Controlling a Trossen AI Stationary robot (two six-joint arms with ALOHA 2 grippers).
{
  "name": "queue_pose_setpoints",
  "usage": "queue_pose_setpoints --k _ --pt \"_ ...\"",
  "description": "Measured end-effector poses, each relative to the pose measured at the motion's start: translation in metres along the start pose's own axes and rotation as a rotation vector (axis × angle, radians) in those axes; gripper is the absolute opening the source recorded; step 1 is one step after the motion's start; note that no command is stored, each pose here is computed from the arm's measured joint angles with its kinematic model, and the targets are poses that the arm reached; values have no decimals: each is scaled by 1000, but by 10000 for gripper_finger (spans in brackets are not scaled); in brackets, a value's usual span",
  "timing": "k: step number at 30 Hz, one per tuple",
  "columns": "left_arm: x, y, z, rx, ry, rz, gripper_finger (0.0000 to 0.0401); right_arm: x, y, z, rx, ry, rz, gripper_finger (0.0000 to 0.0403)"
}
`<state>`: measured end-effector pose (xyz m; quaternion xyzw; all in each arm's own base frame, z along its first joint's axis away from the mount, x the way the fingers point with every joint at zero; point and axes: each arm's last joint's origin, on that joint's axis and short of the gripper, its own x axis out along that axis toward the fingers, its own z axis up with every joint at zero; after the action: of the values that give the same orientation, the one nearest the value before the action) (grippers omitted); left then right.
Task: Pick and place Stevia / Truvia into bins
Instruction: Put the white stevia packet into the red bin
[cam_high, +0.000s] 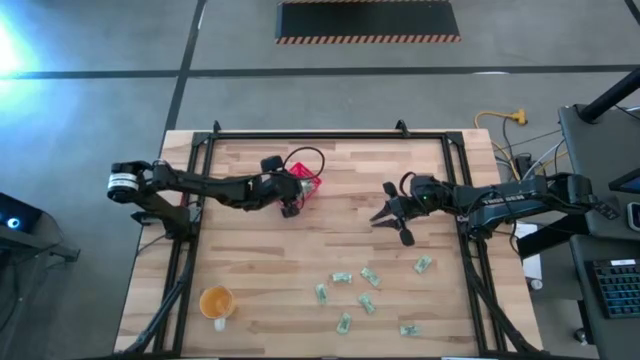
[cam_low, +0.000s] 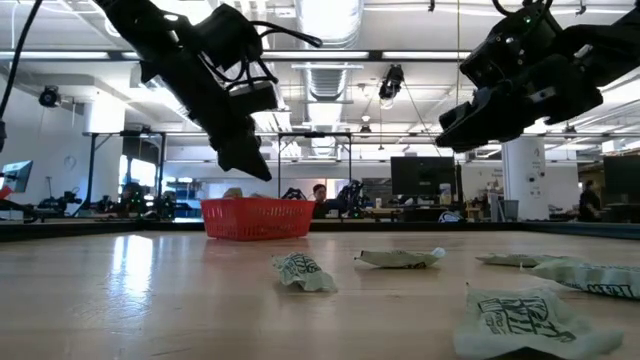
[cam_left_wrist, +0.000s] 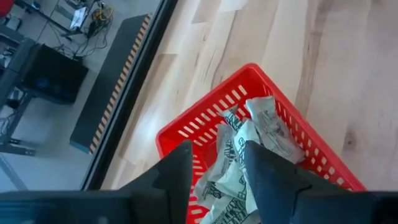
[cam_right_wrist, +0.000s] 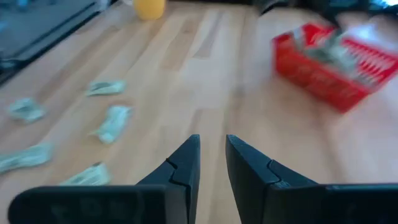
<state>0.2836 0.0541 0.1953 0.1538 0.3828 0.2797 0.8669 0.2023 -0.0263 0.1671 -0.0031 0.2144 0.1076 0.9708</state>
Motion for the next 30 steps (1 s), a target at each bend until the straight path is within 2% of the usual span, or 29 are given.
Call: queue_pose_setpoints --k 6,13,16,19,22,25,30 --pt "-10 -2 3 -10 -21 -18 146 3 18 -6 -1 31 190 80" --pt "-27 -10 6 -4 -49 -56 147 15 56 -7 -176 -60 360 84" --pt "-35 -14 6 7 -56 -75 147 18 67 -12 -135 9 405 83" --pt "-39 -17 3 19 -38 -93 147 20 71 -17 6 183 349 78" --pt "-44 -19 2 34 -33 -103 147 16 71 -21 173 418 234 72" --pt "-46 -20 3 37 -38 -108 147 11 72 -19 275 585 125 67" --pt "-46 -20 2 39 -37 -109 147 6 81 -8 351 695 79 63"
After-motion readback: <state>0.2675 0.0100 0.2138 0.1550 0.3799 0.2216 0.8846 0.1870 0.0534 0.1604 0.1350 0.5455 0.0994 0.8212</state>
